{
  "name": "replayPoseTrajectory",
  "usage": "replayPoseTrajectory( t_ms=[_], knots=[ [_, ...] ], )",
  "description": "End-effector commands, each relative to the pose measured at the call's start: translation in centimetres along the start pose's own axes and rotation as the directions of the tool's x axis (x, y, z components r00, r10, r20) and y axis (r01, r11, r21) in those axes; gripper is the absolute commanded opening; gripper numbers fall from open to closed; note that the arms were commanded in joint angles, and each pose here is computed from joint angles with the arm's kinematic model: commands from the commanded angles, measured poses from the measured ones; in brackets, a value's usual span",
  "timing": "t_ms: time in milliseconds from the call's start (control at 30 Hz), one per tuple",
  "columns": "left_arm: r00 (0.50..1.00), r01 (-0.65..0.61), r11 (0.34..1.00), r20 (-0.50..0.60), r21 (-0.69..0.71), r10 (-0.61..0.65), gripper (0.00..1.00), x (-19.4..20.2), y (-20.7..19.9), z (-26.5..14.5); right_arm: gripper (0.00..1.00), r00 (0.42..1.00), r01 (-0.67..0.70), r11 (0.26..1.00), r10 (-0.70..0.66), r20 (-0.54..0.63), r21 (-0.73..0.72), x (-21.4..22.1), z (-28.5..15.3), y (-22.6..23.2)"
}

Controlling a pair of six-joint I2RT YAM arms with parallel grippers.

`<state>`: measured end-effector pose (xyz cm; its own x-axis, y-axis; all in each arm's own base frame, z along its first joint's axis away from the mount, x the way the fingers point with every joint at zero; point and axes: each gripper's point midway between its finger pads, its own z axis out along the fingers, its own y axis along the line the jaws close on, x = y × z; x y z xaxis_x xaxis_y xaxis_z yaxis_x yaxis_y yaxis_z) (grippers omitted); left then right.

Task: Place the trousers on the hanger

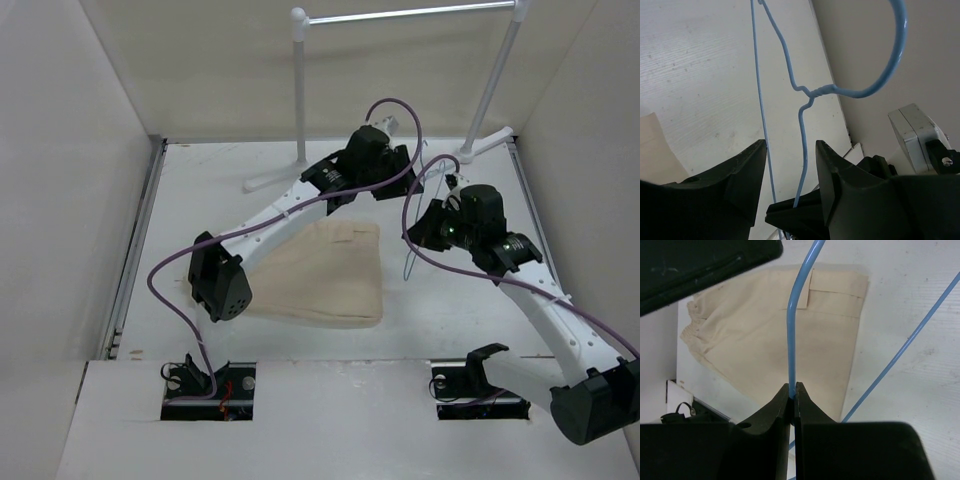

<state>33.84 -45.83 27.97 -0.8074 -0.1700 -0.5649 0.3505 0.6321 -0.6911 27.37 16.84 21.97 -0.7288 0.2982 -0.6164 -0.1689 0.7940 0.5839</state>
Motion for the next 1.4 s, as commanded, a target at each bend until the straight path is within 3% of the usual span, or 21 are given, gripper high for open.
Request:
replayPoseTrajectory(
  t_ms=[0,233,433,500,600,667,767,800,867,1000,1167,1367],
  knots=[
    [1.0,-0.025,0.997,0.001,0.071,0.025,0.41,-0.1,-3.0,-0.3,0.08,0.999,0.031,0.999,-0.029,0.043,-0.035,-0.9,-0.6,1.3],
    [1.0,-0.004,1.0,-0.023,0.015,0.004,0.31,0.9,-1.0,1.7,0.08,0.999,0.03,0.999,-0.028,0.034,-0.037,-0.7,-0.4,1.3],
    [1.0,0.017,0.999,0.014,-0.049,-0.016,0.05,0.6,0.9,1.7,0.1,0.999,0.029,0.999,-0.027,0.043,-0.04,-0.5,-1.2,1.3],
    [0.999,0.029,0.997,0.046,-0.069,-0.026,0.03,0.4,1.4,1.3,0.18,0.998,0.025,0.999,-0.023,0.051,-0.028,-0.4,-1.7,0.9],
    [0.994,0.059,0.995,0.093,-0.076,-0.052,0.01,0.6,2.0,0.7,0.39,0.998,0.008,1.0,-0.006,0.069,-0.019,0.0,-3.2,0.5],
    [0.989,0.093,0.991,0.124,-0.093,-0.081,0.0,1.1,2.9,0.4,0.45,0.996,-0.013,1.0,0.014,0.091,-0.007,0.3,-4.1,-0.1],
    [0.981,0.119,0.986,0.168,-0.119,-0.098,0.0,2.5,4.1,0.0,0.35,0.991,-0.07,0.997,0.066,0.118,0.025,0.8,-4.5,-1.6],
    [0.978,0.123,0.984,0.183,-0.132,-0.098,0.0,3.0,4.6,-0.2,0.22,0.988,-0.112,0.993,0.106,0.113,0.046,1.4,-3.9,-2.5],
    [0.974,0.127,0.98,0.204,-0.156,-0.094,0.0,4.4,5.4,-0.5,0.1,0.981,-0.181,0.981,0.176,0.078,0.074,2.7,-2.3,-3.8],
    [0.971,0.127,0.97,0.223,-0.207,-0.079,0.0,7.5,6.7,-1.1,0.08,0.977,-0.208,0.977,0.205,0.056,0.05,4.1,0.9,-3.3],
    [0.966,0.14,0.957,0.249,-0.255,-0.075,0.0,10.5,8.0,-1.0,0.16,0.978,-0.207,0.977,0.207,-0.007,0.045,5.8,5.4,-3.7],
    [0.957,0.147,0.937,0.284,-0.316,-0.054,0.0,12.1,10.3,-0.9,0.47,0.976,-0.195,0.978,0.2,-0.081,0.073,9.5,9.4,-5.0]
  ],
)
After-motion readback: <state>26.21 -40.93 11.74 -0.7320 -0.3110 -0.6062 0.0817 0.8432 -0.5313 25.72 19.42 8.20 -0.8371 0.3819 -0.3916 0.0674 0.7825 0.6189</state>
